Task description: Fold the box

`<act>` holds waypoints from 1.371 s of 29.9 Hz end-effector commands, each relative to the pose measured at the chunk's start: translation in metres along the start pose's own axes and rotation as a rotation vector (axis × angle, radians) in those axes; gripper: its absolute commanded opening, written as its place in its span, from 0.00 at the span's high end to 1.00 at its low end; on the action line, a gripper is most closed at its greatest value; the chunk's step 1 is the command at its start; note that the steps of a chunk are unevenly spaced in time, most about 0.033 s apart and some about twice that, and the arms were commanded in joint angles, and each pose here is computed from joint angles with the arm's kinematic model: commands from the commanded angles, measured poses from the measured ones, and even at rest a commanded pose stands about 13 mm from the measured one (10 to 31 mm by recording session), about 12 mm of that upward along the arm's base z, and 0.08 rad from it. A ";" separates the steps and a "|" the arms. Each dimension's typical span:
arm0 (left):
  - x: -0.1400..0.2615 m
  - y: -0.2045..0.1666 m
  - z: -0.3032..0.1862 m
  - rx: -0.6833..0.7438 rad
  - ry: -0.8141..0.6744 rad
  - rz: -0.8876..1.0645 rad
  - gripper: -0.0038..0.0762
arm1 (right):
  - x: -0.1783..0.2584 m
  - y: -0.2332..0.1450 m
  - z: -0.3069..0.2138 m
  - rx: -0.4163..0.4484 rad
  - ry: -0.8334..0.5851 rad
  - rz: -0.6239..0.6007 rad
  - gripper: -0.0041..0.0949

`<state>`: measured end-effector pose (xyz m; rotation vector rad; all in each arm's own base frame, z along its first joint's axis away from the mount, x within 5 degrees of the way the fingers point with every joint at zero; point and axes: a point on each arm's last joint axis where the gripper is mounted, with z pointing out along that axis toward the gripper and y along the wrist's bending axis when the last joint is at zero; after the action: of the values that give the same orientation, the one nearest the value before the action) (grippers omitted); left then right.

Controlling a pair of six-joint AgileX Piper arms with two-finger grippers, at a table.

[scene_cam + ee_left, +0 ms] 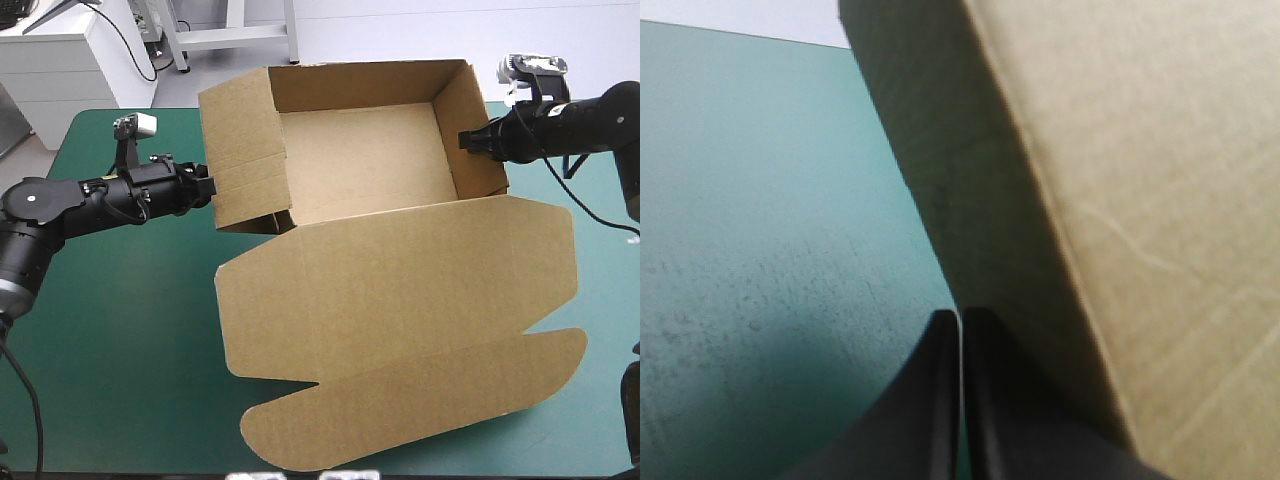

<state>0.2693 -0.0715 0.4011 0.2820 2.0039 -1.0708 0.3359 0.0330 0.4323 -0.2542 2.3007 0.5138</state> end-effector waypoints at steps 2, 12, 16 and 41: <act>-0.010 -0.039 -0.024 0.095 -0.105 0.053 0.96 | -0.014 0.016 -0.026 -0.021 -0.160 -0.010 0.98; -0.008 -0.053 -0.031 0.166 -0.103 0.052 0.96 | -0.017 0.042 -0.009 -0.050 -0.178 -0.066 0.98; -0.008 -0.052 -0.031 0.160 -0.104 0.054 0.96 | -0.016 0.048 -0.006 -0.041 -0.180 -0.082 0.98; 0.000 -0.023 -0.031 -0.160 -0.012 -0.027 0.45 | -0.008 0.112 0.012 -0.007 -0.193 -0.186 0.98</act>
<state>0.2446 -0.0641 0.4059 0.2498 2.1372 -0.9323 0.3264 0.1287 0.4351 -0.4453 2.1933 0.3860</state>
